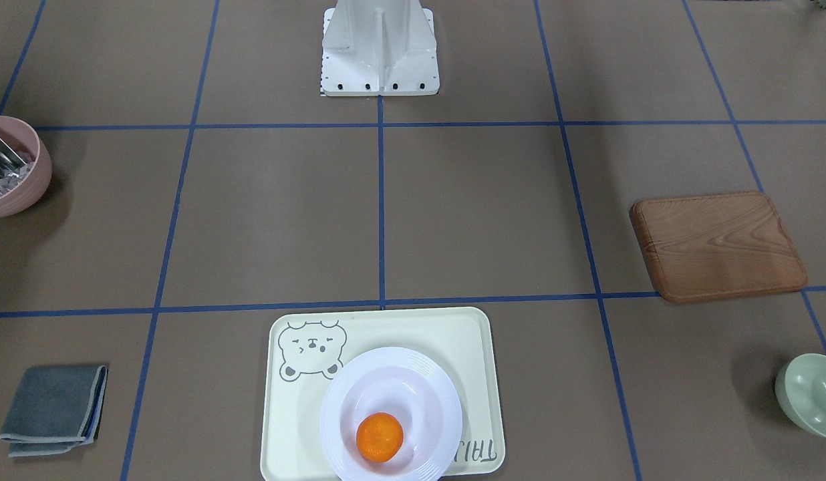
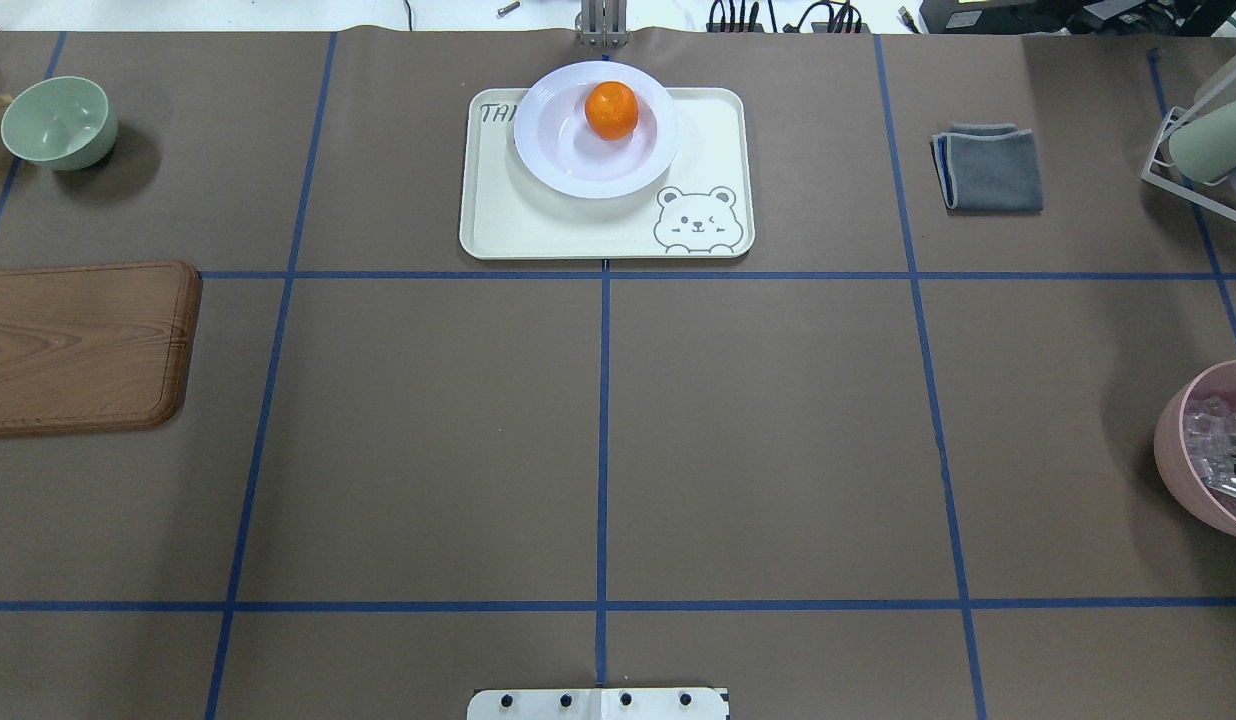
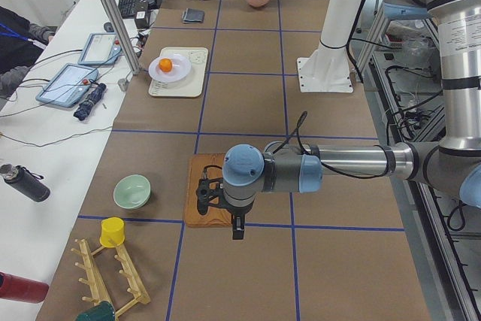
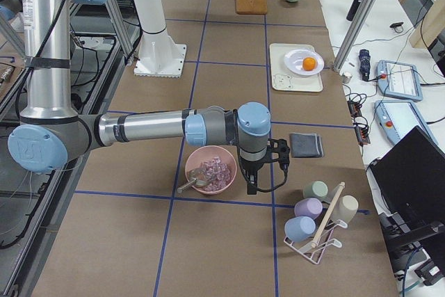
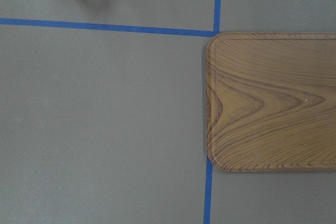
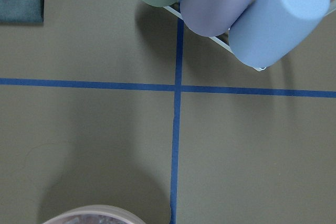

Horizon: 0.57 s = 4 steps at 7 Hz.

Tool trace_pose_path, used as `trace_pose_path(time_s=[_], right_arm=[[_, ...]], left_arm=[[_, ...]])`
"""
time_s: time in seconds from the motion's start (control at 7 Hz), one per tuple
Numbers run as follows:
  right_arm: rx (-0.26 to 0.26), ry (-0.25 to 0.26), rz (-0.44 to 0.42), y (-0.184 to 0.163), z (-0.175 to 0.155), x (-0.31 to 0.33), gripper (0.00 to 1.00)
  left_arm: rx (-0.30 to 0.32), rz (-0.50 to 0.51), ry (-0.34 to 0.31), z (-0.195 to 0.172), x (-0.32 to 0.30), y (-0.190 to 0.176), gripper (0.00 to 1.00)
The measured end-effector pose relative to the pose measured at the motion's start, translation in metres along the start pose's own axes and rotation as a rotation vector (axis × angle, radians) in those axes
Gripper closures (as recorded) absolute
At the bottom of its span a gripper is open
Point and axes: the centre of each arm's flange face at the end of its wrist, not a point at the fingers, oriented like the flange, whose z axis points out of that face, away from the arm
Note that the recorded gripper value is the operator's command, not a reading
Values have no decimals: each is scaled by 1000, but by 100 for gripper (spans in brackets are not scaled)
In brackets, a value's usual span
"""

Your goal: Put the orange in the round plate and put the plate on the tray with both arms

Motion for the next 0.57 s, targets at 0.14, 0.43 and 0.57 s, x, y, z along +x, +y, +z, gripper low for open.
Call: trace_pose_path(time_s=[0.14, 0.43, 0.57], right_arm=[[0, 0, 1, 0, 0, 0, 0], [-1, -1, 2, 0, 0, 0, 0], [-1, -1, 2, 0, 0, 0, 0]], left_arm=[[0, 0, 0, 0, 0, 0, 2], [-1, -1, 0, 0, 0, 1, 2], [-3, -2, 0, 1, -1, 1, 2]])
